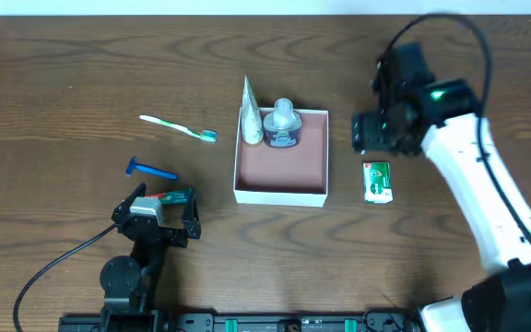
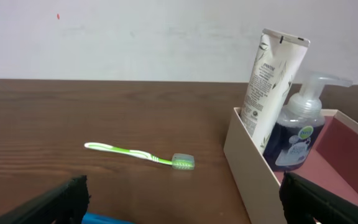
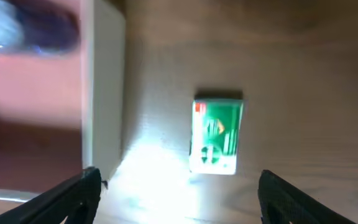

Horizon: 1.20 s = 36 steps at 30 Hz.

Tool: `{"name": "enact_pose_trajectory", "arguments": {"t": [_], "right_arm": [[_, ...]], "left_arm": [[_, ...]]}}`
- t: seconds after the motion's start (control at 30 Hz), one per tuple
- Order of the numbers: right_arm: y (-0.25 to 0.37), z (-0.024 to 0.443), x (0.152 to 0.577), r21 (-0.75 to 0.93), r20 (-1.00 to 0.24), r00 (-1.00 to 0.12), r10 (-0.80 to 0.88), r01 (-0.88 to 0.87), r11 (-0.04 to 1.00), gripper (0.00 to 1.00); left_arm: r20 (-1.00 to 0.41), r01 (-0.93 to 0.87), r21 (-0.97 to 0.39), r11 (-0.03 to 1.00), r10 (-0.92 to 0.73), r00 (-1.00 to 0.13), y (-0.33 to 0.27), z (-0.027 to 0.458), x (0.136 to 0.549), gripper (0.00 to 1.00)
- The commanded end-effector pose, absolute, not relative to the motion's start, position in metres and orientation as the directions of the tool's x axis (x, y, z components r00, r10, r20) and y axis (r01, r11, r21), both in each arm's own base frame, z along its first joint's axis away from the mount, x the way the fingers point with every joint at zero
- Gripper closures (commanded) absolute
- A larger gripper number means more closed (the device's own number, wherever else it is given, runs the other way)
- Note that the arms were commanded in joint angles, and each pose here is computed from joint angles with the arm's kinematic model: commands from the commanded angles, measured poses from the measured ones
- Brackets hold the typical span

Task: Pack container
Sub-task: 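Move the right gripper to the green soap box and grasp it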

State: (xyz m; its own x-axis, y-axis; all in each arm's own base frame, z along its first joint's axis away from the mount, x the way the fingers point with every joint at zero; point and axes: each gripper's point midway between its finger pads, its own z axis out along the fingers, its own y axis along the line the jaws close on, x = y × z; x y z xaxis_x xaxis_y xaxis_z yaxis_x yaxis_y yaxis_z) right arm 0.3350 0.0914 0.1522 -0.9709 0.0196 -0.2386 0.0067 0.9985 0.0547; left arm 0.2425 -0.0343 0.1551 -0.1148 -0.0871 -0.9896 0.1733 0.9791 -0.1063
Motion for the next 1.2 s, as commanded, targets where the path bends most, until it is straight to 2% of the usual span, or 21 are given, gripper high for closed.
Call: {"name": "enact_pose_trajectory", "arguments": {"t": [0.0, 0.33, 0.67, 0.8, 1.0, 1.17], "right_arm": [[0.084, 0.11, 0.319, 0.061, -0.151, -0.986, 0.077, 0.068, 0.996, 0.2], [0.062, 0.044, 0.297, 0.078, -0.095, -0.983, 0.155, 0.148, 0.986, 0.22], [0.059, 0.008, 0.294, 0.098, -0.152, -0.975, 0.162, 0.149, 0.984, 0.18], [0.06, 0.005, 0.297, 0.103, -0.172, -0.972, 0.163, 0.147, 0.984, 0.21], [0.057, -0.001, 0.303, 0.094, -0.204, -0.965, 0.164, 0.147, 0.985, 0.3], [0.055, -0.018, 0.302, 0.072, -0.182, -0.972, 0.148, 0.137, 0.988, 0.35]], "left_arm": [[-0.983, 0.188, -0.113, 0.976, -0.081, -0.167, -0.038, 0.138, 0.241, 0.02], [-0.983, 0.188, -0.113, 0.976, -0.081, -0.167, -0.038, 0.138, 0.241, 0.02], [-0.983, 0.188, -0.113, 0.976, -0.081, -0.167, -0.038, 0.138, 0.241, 0.02], [-0.983, 0.188, -0.113, 0.976, -0.081, -0.167, -0.038, 0.138, 0.241, 0.02], [-0.983, 0.188, -0.113, 0.976, -0.081, -0.167, -0.038, 0.138, 0.241, 0.02], [-0.983, 0.188, -0.113, 0.976, -0.082, -0.167, -0.038, 0.138, 0.241, 0.02]]}}
